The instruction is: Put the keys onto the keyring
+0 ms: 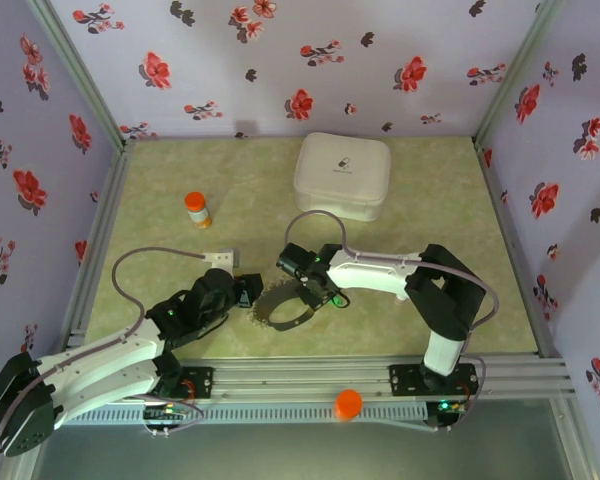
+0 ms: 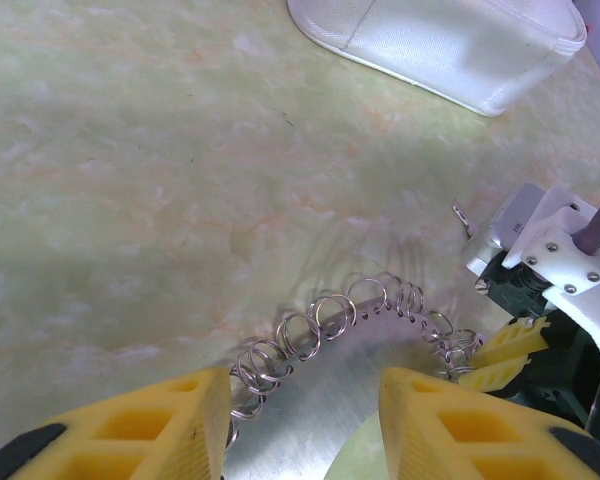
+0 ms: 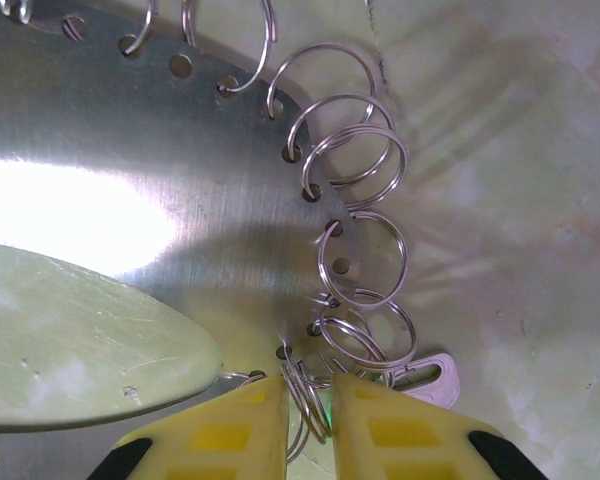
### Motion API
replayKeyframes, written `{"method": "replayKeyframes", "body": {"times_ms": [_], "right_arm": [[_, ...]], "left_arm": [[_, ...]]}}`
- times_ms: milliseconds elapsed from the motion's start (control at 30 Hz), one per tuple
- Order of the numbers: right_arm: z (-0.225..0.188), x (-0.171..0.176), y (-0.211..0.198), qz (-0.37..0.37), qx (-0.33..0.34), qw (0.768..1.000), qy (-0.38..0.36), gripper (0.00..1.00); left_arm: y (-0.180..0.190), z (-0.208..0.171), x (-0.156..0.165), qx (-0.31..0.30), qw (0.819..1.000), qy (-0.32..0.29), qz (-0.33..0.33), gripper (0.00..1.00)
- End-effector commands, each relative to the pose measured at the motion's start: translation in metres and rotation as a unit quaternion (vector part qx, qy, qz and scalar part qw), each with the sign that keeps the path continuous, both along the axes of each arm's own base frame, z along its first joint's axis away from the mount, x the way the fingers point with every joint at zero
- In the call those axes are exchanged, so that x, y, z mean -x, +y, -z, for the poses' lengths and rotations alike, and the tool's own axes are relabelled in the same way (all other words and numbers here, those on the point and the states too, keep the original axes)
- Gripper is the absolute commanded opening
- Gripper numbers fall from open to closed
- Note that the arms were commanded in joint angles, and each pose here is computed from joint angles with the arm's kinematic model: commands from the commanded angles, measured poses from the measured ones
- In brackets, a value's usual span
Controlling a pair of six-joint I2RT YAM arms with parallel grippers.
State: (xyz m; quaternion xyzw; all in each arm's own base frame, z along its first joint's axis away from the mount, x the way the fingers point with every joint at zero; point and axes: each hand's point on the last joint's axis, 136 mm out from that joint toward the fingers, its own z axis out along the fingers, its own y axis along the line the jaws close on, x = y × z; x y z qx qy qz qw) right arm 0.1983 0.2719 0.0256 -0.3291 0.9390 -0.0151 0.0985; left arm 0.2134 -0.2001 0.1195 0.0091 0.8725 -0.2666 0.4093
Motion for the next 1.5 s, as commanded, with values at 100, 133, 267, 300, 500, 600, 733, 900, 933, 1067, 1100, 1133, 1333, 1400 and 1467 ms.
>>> {"method": "replayKeyframes", "body": {"times_ms": [100,133,267,300,500,600,733,900,933,1067,1100,1133,1333,1400,1467], "right_arm": [[-0.002,0.001,0.002,-0.013,0.009,1.0,0.0,0.16],[-0.001,0.002,0.002,-0.013,0.008,1.0,0.002,0.16],[0.0,0.003,0.003,-0.015,0.007,1.0,0.007,0.16],[0.0,0.003,0.003,-0.016,0.007,1.0,0.008,0.15],[-0.003,0.002,0.006,-0.017,-0.002,1.0,0.003,0.07],[-0.015,-0.001,0.008,-0.018,-0.016,1.0,-0.01,0.03],[-0.038,-0.005,0.01,-0.02,-0.05,0.998,-0.04,0.0],[-0.07,-0.01,0.012,-0.029,-0.101,0.991,-0.086,0.0],[-0.079,-0.011,0.013,-0.031,-0.117,0.988,-0.097,0.0],[-0.113,-0.009,0.021,-0.056,-0.187,0.971,-0.136,0.0],[-0.12,-0.009,0.023,-0.062,-0.201,0.967,-0.145,0.0],[-0.13,-0.008,0.024,-0.071,-0.22,0.96,-0.156,0.0],[-0.177,0.004,0.032,-0.135,-0.339,0.914,-0.179,0.0],[-0.184,0.004,0.03,-0.144,-0.357,0.905,-0.182,0.0],[-0.187,0.004,0.027,-0.155,-0.365,0.9,-0.181,0.0]], "left_arm": [[0.002,0.001,-0.002,-0.005,1.0,-0.008,-0.001,0.44],[0.002,0.001,-0.002,-0.005,1.0,-0.008,-0.001,0.44],[0.002,0.001,-0.002,-0.006,1.0,-0.009,0.0,0.44],[0.002,0.001,-0.002,-0.005,1.0,-0.009,-0.001,0.44],[0.001,-0.002,-0.003,-0.006,1.0,-0.014,0.001,0.49],[-0.005,-0.01,-0.008,-0.001,0.999,-0.035,0.01,0.52],[-0.017,-0.03,-0.015,-0.019,0.996,-0.08,0.041,0.54],[-0.022,-0.057,-0.024,-0.034,0.985,-0.155,0.062,0.54],[-0.022,-0.063,-0.025,-0.04,0.982,-0.171,0.067,0.54],[-0.024,-0.083,-0.029,-0.078,0.968,-0.222,0.089,0.56],[-0.024,-0.087,-0.028,-0.088,0.964,-0.232,0.096,0.6],[-0.025,-0.091,-0.028,-0.097,0.959,-0.245,0.105,0.64],[-0.019,-0.098,-0.024,-0.16,0.934,-0.278,0.157,0.72],[-0.02,-0.096,-0.02,-0.172,0.927,-0.279,0.182,0.69],[-0.025,-0.096,-0.015,-0.177,0.917,-0.288,0.21,0.63]]}}
